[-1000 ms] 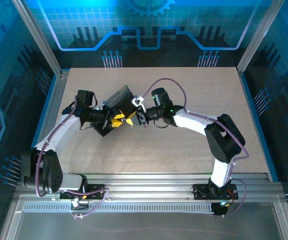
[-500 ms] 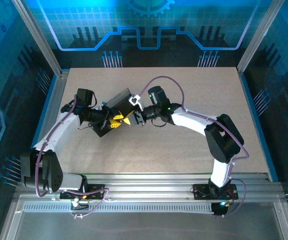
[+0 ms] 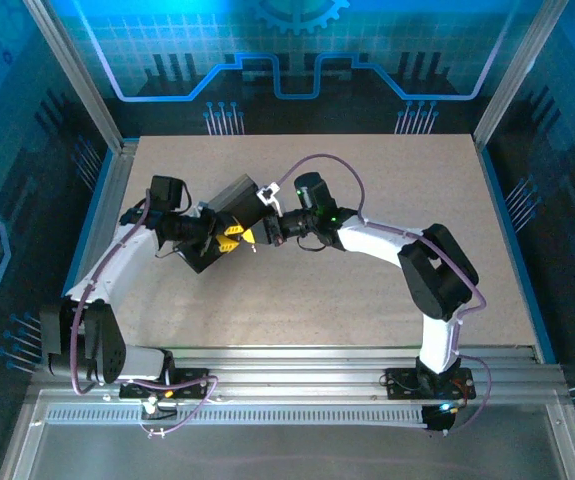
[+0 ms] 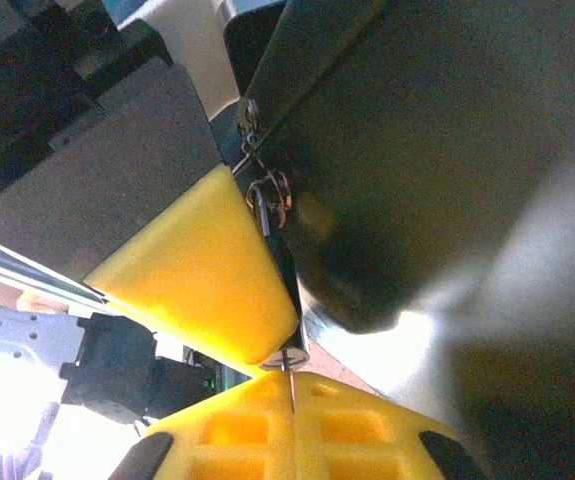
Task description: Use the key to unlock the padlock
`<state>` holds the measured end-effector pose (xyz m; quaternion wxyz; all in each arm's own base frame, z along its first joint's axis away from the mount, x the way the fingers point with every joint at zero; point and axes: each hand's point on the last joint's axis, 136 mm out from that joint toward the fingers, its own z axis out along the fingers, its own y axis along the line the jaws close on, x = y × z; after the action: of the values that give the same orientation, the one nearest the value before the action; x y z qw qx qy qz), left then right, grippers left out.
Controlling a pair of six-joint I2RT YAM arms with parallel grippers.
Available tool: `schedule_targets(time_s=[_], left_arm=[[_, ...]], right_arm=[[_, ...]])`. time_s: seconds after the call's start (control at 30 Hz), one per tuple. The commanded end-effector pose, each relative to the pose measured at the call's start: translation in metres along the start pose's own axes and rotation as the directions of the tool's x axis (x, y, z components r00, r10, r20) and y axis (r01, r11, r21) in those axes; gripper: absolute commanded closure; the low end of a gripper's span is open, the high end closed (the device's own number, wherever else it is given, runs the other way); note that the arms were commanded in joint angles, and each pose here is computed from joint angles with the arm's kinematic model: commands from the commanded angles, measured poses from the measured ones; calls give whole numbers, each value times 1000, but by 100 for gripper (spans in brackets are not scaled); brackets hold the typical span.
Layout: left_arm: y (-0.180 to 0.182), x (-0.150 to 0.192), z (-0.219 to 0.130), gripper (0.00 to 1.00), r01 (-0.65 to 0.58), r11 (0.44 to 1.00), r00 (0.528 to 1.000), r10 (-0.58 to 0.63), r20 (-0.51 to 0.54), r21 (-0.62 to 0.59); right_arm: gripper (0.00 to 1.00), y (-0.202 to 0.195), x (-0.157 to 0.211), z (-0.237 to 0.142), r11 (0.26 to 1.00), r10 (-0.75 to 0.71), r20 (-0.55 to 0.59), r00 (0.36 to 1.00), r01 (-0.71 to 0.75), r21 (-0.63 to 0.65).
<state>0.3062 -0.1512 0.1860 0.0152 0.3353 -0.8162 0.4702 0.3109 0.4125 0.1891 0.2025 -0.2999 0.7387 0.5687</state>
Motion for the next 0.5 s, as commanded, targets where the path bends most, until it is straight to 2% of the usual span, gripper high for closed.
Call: schedule_targets(time_s=[0.0, 0.17, 0.47], left_arm=[[5, 10, 4, 100, 60, 998, 997, -60, -52, -8], [12, -1, -1, 100, 102, 995, 995, -102, -11, -15], [16, -11, -11, 100, 135, 991, 990, -135, 34, 1]], right_arm=[[87, 32, -28, 2, 994, -81, 92, 992, 88, -70], [76, 7, -15, -5, 1000, -17, 83, 996, 17, -5], [67, -11, -9, -28, 998, 23, 106, 994, -29, 49]])
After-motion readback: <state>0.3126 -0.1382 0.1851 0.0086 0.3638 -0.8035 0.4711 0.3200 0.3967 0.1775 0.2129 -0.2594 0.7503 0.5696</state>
